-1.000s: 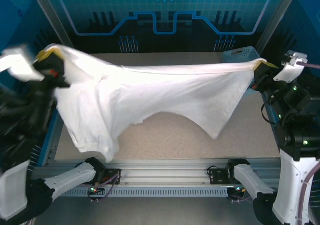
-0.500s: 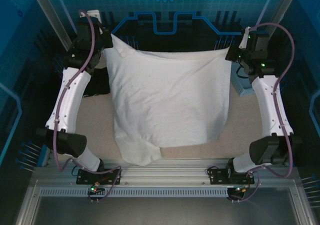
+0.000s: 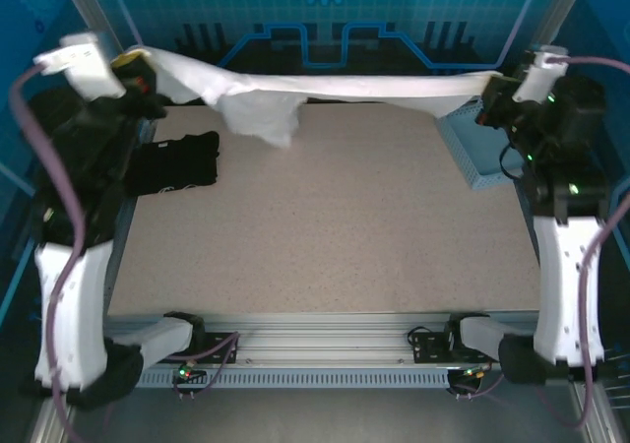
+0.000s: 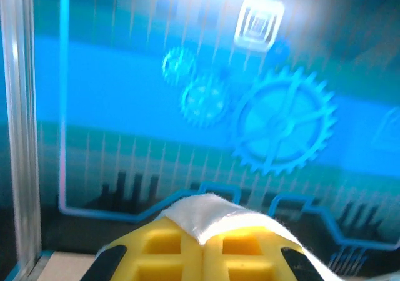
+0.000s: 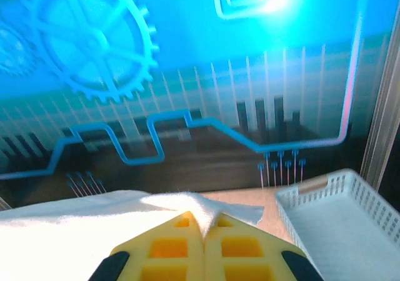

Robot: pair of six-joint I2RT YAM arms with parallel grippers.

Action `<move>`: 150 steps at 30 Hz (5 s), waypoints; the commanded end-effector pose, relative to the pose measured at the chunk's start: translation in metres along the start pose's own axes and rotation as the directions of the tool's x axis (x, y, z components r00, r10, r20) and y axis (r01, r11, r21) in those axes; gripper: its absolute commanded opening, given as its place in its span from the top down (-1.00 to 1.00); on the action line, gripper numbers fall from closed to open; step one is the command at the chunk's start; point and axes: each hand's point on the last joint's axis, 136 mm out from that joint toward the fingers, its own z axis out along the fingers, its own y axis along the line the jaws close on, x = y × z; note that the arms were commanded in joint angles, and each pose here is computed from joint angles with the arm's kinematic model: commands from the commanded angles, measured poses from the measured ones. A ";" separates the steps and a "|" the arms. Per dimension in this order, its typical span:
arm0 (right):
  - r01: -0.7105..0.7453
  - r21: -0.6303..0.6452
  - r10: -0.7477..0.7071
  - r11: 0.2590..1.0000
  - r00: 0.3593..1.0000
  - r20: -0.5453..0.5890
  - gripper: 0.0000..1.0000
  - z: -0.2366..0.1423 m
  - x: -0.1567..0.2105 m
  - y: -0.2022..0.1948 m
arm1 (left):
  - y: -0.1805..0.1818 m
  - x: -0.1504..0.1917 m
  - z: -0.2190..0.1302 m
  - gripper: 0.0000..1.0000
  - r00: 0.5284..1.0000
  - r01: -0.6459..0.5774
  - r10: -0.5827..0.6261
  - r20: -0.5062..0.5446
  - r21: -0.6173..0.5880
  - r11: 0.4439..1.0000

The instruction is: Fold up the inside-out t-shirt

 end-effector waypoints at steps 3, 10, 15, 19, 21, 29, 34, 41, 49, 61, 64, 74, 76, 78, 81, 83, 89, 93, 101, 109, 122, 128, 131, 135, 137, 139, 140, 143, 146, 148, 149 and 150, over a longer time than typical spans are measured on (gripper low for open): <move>0.025 0.019 -0.028 1.000 0.983 0.183 0.98 -0.098 -0.040 0.006 | -0.018 -0.065 -0.080 1.00 0.975 0.062 -0.092 0.203 0.151 0.987; 0.038 0.026 -0.044 0.999 0.952 0.303 0.98 -0.158 -0.065 0.011 | -0.027 -0.103 -0.112 1.00 0.951 0.048 -0.106 0.290 0.201 0.978; 0.061 0.054 -0.073 0.997 0.961 0.268 0.98 -0.131 -0.064 0.006 | -0.018 -0.080 -0.040 1.00 0.979 -0.001 -0.017 0.205 0.084 0.996; 0.075 0.082 -0.089 0.994 0.978 0.188 0.98 -0.078 -0.039 -0.006 | -0.014 -0.024 0.037 1.00 0.996 -0.028 0.024 0.081 0.043 0.999; 0.081 0.099 -0.093 0.992 0.988 0.126 0.98 -0.040 -0.015 -0.015 | -0.009 0.020 0.079 1.00 0.999 -0.038 0.037 0.012 0.027 0.999; 0.069 0.132 -0.044 0.989 0.981 -0.189 0.89 0.162 0.142 -0.056 | 0.030 0.262 0.234 0.97 0.942 -0.071 0.051 -0.331 -0.049 0.996; 0.024 0.194 0.066 0.981 0.894 -0.444 0.78 0.304 0.271 -0.086 | 0.049 0.432 0.323 0.66 0.827 -0.058 0.012 -0.563 -0.065 0.996; 0.043 0.189 0.083 0.981 0.785 -0.613 0.09 0.362 0.339 -0.083 | 0.045 0.487 0.358 -0.30 0.768 0.047 -0.085 -0.634 -0.077 0.996; 0.086 0.166 0.084 0.982 0.591 -0.802 -0.12 0.203 0.370 -0.058 | 0.021 0.434 0.213 -0.42 0.636 0.356 -0.381 -0.671 -0.184 0.916; -0.143 0.246 0.281 0.959 0.339 -0.898 -0.05 0.088 0.454 -0.078 | 0.037 0.513 0.000 -0.47 0.388 0.362 -0.426 -0.817 -0.290 0.886; -0.199 0.292 0.336 0.936 0.248 -0.909 -0.02 0.086 0.476 -0.079 | 0.034 0.525 -0.016 -0.47 0.327 0.379 -0.435 -0.839 -0.305 0.874; -0.168 0.472 0.493 0.865 0.118 -0.862 0.09 0.041 0.500 -0.112 | 0.021 0.541 -0.063 -0.49 0.204 0.375 -0.436 -0.876 -0.342 0.862; -0.174 0.491 0.513 0.854 0.124 -0.849 0.10 0.035 0.499 -0.114 | 0.016 0.552 -0.083 -0.49 0.150 0.356 -0.419 -0.895 -0.347 0.868; -0.156 0.503 0.523 0.850 0.134 -0.842 0.10 0.032 0.497 -0.117 | 0.012 0.561 -0.103 -0.49 0.107 0.340 -0.407 -0.907 -0.351 0.873; -0.143 0.522 0.539 0.841 0.146 -0.830 0.10 0.031 0.495 -0.120 | 0.006 0.573 -0.126 -0.49 0.042 0.332 -0.396 -0.917 -0.361 0.871; -0.126 0.529 0.543 0.839 0.159 -0.825 0.10 0.031 0.491 -0.123 | 0.000 0.578 -0.138 -0.49 0.003 0.328 -0.383 -0.924 -0.361 0.873; -0.038 0.539 0.536 0.841 0.191 -0.823 0.10 0.026 0.482 -0.138 | -0.015 0.576 -0.162 -0.48 -0.070 0.340 -0.352 -0.933 -0.354 0.871; -0.054 0.514 0.512 0.856 0.216 -0.831 0.09 0.029 0.474 -0.133 | -0.010 0.561 -0.152 -0.50 0.000 0.306 -0.326 -0.945 -0.310 0.900; -0.013 0.494 0.474 0.869 0.301 -0.827 -0.10 0.000 0.440 -0.128 | 0.005 0.515 -0.155 -0.53 0.110 0.204 -0.301 -0.947 -0.275 0.940; -0.065 0.540 0.537 0.839 0.254 -0.804 -0.10 -0.028 0.468 -0.119 | 0.021 0.525 -0.231 -0.44 0.012 0.043 -0.348 -0.937 -0.347 0.937; -0.064 0.534 0.530 0.843 0.263 -0.806 -0.09 -0.023 0.471 -0.124 | 0.018 0.561 -0.255 -0.02 -0.114 -0.062 -0.283 -0.952 -0.277 0.959; -0.066 0.541 0.537 0.838 0.267 -0.800 -0.09 -0.023 0.469 -0.126 | 0.020 0.572 -0.268 0.08 -0.141 -0.085 -0.272 -0.952 -0.262 0.961; -0.072 0.551 0.548 0.831 0.271 -0.791 -0.10 -0.024 0.468 -0.129 | 0.022 0.577 -0.274 0.23 -0.152 -0.098 -0.264 -0.952 -0.252 0.963; -0.085 0.593 0.591 0.801 0.268 -0.761 -0.11 -0.028 0.470 -0.139 | 0.025 0.582 -0.276 0.50 -0.149 -0.093 -0.256 -0.955 -0.244 0.965; -0.074 0.620 0.615 0.781 0.267 -0.742 -0.10 -0.033 0.472 -0.147 | 0.024 0.583 -0.276 0.61 -0.147 -0.084 -0.249 -0.957 -0.239 0.967; -0.059 0.644 0.635 0.762 0.260 -0.727 -0.09 -0.038 0.477 -0.154 | 0.022 0.583 -0.274 0.73 -0.144 -0.071 -0.242 -0.959 -0.234 0.970; -0.047 0.651 0.640 0.757 0.250 -0.726 -0.08 -0.039 0.480 -0.156 | 0.020 0.582 -0.273 0.81 -0.141 -0.062 -0.237 -0.961 -0.230 0.971; -0.016 0.660 0.646 0.751 0.222 -0.730 -0.07 -0.043 0.486 -0.158 | 0.016 0.578 -0.269 0.97 -0.127 -0.040 -0.217 -0.968 -0.214 0.976; 0.017 0.666 0.646 0.745 0.229 -0.728 -0.06 -0.045 0.485 -0.162 | 0.013 0.574 -0.266 1.00 -0.116 -0.022 -0.208 -0.971 -0.207 0.978; 0.029 0.669 0.647 0.743 0.229 -0.728 -0.05 -0.045 0.484 -0.164 | 0.012 0.571 -0.263 1.00 -0.105 -0.016 -0.201 -0.974 -0.201 0.980; 0.037 0.669 0.647 0.742 0.225 -0.729 -0.05 -0.045 0.484 -0.165 | 0.012 0.570 -0.262 1.00 -0.099 -0.015 -0.193 -0.976 -0.193 0.981; 0.043 0.669 0.646 0.742 0.219 -0.731 -0.03 -0.046 0.486 -0.165 | 0.012 0.569 -0.261 1.00 -0.095 -0.017 -0.187 -0.978 -0.186 0.982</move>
